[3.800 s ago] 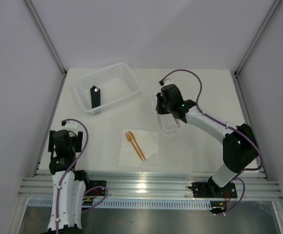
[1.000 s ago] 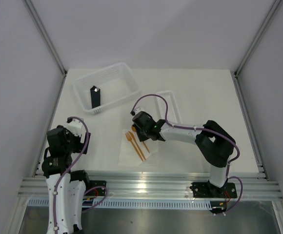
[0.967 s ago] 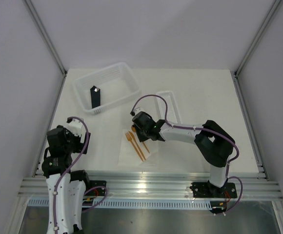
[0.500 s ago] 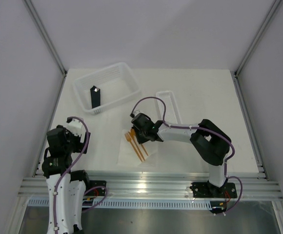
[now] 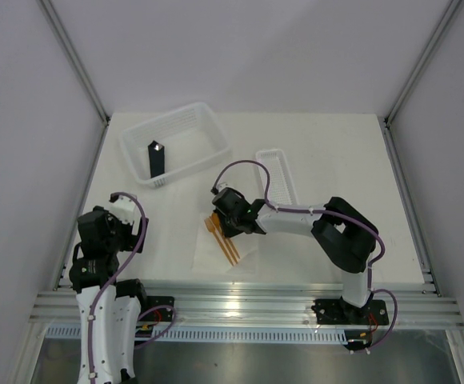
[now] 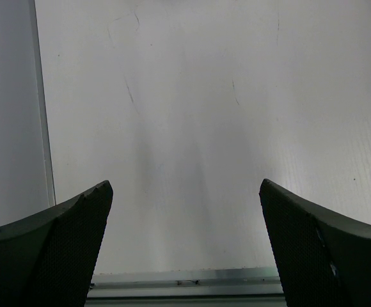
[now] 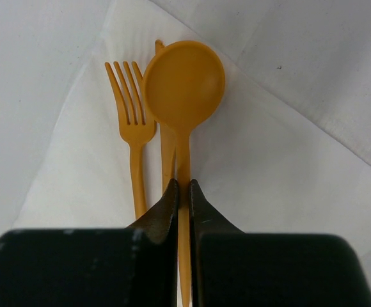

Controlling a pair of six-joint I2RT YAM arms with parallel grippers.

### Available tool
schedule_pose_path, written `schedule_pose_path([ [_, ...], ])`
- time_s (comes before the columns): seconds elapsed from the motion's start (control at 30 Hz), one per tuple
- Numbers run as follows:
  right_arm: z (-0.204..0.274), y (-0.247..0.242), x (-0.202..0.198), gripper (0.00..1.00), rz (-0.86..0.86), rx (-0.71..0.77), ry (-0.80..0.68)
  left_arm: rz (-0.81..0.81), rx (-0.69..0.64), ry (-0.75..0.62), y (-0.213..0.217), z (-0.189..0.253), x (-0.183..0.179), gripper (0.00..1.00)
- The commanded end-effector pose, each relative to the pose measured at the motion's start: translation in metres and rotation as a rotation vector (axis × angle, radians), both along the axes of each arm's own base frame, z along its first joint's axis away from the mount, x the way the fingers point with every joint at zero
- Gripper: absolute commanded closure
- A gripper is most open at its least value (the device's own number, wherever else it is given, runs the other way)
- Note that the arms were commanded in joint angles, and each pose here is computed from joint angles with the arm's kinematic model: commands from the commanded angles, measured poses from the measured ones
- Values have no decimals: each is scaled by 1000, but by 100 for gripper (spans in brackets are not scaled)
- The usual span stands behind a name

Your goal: Place the utensils on the paper napkin and roll it up

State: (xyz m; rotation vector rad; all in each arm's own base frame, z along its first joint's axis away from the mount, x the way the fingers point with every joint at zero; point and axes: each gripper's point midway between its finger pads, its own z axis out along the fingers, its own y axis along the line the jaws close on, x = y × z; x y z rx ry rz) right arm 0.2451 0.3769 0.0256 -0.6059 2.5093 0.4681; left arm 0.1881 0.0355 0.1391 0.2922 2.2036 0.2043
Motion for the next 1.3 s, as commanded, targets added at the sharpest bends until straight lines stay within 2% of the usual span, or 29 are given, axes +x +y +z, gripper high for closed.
schedule_pose_path([
  [0.0, 27, 15, 7, 100, -11, 67, -36, 12, -3, -29, 1, 4, 2, 0],
  [0.33, 15, 18, 5, 100, 0, 59, -7, 12, -3, -26, 1, 2, 2, 1],
  [0.43, 15, 20, 6, 89, 8, 58, -7, 11, -3, -21, 1, 1, 2, 0],
  [0.6, 15, 18, 6, 82, 8, 44, -4, 13, -3, -24, 2, 2, 2, 1],
  [0.73, 16, 14, 9, 85, -5, 41, -16, 12, -2, -27, 1, 3, 2, 0],
  [0.83, 12, 9, 9, 94, -21, 30, -18, 13, -3, -26, 2, 2, 2, 0],
  [0.97, 12, 6, 9, 97, -25, 36, -16, 12, -1, -30, 1, 3, 2, 0],
  [1.03, 11, 6, 8, 97, -23, 35, -10, 11, -1, -29, 1, 3, 2, 1],
  [1.13, 10, 6, 7, 88, -21, 34, -6, 12, 0, -30, 2, 3, 2, 1],
  [1.27, 5, 5, 8, 86, -23, 24, -2, 12, 0, -33, 2, 4, 2, 1],
])
